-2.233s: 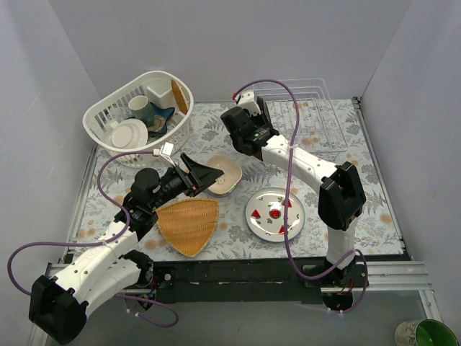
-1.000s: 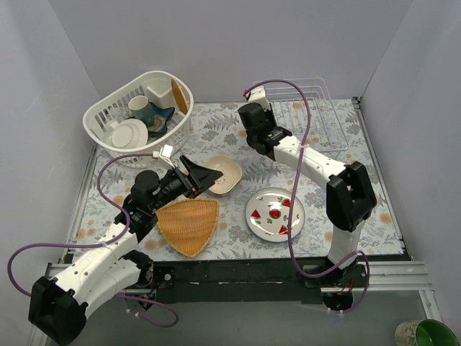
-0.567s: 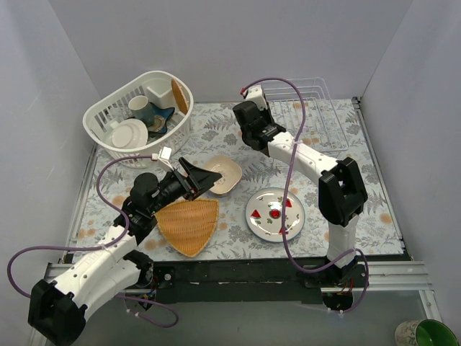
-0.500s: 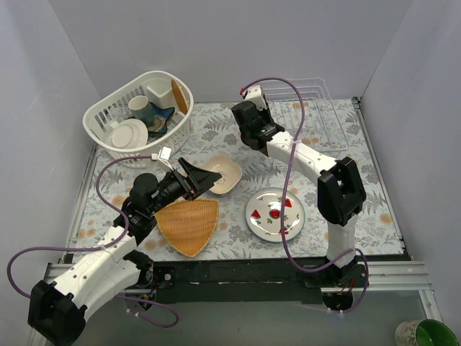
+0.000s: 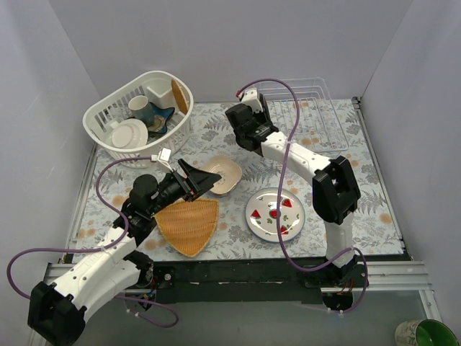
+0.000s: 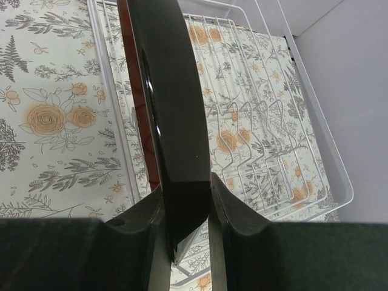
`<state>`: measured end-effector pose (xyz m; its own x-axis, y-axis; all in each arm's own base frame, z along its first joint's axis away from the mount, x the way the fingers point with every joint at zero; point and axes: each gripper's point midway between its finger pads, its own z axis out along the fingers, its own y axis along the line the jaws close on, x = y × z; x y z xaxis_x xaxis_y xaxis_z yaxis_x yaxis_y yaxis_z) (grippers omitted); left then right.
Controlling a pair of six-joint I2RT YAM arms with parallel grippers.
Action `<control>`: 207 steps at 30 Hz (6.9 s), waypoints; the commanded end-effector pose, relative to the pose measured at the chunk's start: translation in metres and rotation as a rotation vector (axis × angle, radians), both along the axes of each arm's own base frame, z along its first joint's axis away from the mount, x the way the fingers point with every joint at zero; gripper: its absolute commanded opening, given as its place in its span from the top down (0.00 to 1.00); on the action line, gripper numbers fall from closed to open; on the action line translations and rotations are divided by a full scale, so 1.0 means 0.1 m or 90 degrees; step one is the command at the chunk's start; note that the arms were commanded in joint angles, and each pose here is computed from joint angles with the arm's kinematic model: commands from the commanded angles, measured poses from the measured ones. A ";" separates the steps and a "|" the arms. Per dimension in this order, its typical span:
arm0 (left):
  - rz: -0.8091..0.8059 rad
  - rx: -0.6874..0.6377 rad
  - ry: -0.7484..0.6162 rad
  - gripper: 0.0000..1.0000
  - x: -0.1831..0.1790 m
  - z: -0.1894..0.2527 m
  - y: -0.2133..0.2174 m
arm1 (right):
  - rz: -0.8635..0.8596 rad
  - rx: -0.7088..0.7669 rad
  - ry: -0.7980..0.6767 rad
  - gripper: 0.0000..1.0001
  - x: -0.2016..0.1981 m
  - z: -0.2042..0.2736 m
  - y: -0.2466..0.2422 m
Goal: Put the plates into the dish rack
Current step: Insert the plate into the dish rack, then pick up the plate at the center of the board.
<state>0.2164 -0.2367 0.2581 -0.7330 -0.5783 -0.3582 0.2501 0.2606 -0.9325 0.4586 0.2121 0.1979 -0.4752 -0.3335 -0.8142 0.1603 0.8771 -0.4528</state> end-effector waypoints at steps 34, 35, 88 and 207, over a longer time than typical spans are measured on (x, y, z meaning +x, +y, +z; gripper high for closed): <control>0.004 -0.003 -0.007 0.02 -0.01 0.03 0.03 | -0.003 -0.038 0.153 0.64 -0.31 -0.66 -0.22; 0.005 -0.003 -0.009 0.02 -0.01 0.03 0.03 | 0.000 -0.035 0.150 0.62 -0.30 -0.64 -0.22; -0.088 0.248 0.054 0.02 -0.07 -0.96 -0.87 | 0.077 0.313 0.206 0.55 -2.30 -0.30 -0.95; -0.029 0.188 0.256 0.09 -1.13 -1.66 -1.26 | 0.010 0.823 0.332 0.99 -2.89 -0.85 -0.64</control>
<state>0.0998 -0.3666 0.0840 -0.9020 -0.3204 -0.2893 0.0442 0.5983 -0.8001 0.1592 0.1274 0.0844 -0.8233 0.4909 -0.2849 0.2762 0.7850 0.5545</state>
